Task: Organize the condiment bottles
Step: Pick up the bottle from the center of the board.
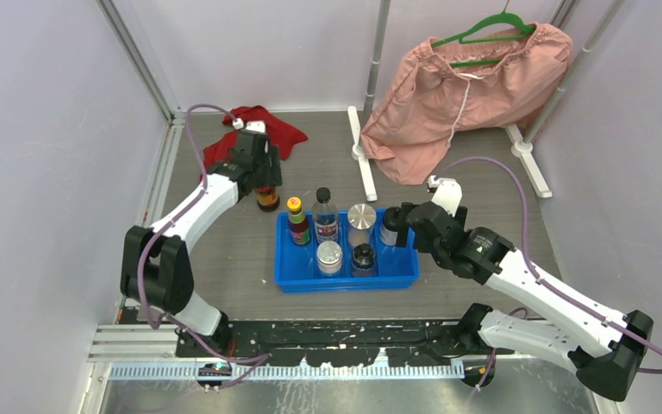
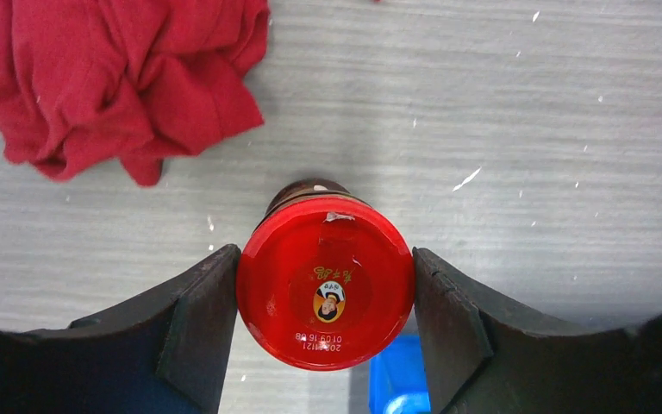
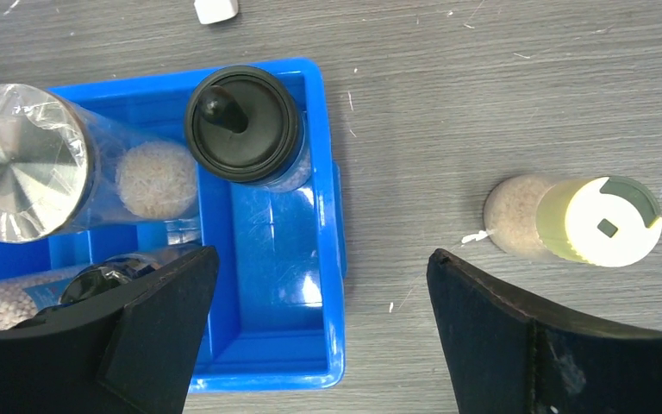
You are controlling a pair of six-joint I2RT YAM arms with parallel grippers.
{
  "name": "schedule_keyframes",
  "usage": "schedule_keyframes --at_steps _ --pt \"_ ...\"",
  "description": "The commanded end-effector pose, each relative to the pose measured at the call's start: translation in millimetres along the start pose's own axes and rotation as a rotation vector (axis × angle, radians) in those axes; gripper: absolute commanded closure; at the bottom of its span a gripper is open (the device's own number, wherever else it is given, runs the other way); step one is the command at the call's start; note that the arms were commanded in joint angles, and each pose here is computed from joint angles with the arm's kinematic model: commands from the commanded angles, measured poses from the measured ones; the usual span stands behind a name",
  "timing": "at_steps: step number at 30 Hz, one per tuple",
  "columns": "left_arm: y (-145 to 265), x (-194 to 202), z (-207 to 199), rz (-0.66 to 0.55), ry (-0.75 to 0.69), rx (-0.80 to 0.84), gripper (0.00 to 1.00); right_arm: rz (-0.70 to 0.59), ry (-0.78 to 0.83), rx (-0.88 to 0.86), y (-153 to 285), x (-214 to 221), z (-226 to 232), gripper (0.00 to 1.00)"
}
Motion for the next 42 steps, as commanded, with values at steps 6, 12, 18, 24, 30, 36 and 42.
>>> schedule_keyframes --at_steps 6,12,18,24,30,36,42 --pt "54.3 6.8 21.1 -0.039 0.079 -0.051 0.34 -0.007 -0.065 -0.040 9.7 -3.5 -0.2 0.04" --pt "79.4 20.1 26.7 -0.029 0.113 -0.056 0.34 -0.018 -0.068 -0.048 16.3 -10.2 -0.1 0.04" --pt "103.8 25.5 31.7 -0.047 0.134 -0.052 0.35 -0.019 -0.072 -0.058 19.6 -12.8 1.1 0.05" --pt "121.8 30.9 35.5 -0.052 0.138 -0.050 0.36 -0.021 -0.079 -0.063 22.4 -13.8 -0.2 0.05" --pt "134.8 39.5 33.4 -0.035 0.144 -0.034 0.36 -0.027 -0.079 -0.059 25.0 -15.1 -3.3 0.05" --pt "147.3 44.9 34.1 -0.038 0.142 -0.028 0.36 -0.028 -0.079 -0.055 26.4 -15.1 -5.7 0.05" --pt "163.6 46.2 34.0 -0.046 0.145 -0.007 0.36 -0.028 -0.082 -0.057 26.8 -15.0 -6.0 0.05"
Point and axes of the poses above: each gripper's point midway between its finger pads, its own y axis back along the fingers, its own z axis along the line the jaws close on, x = y × z, the point moved 2 cm from there along y, back along the fingers, and after that the axes turned 13 degrees about -y, right-handed, at the moved point
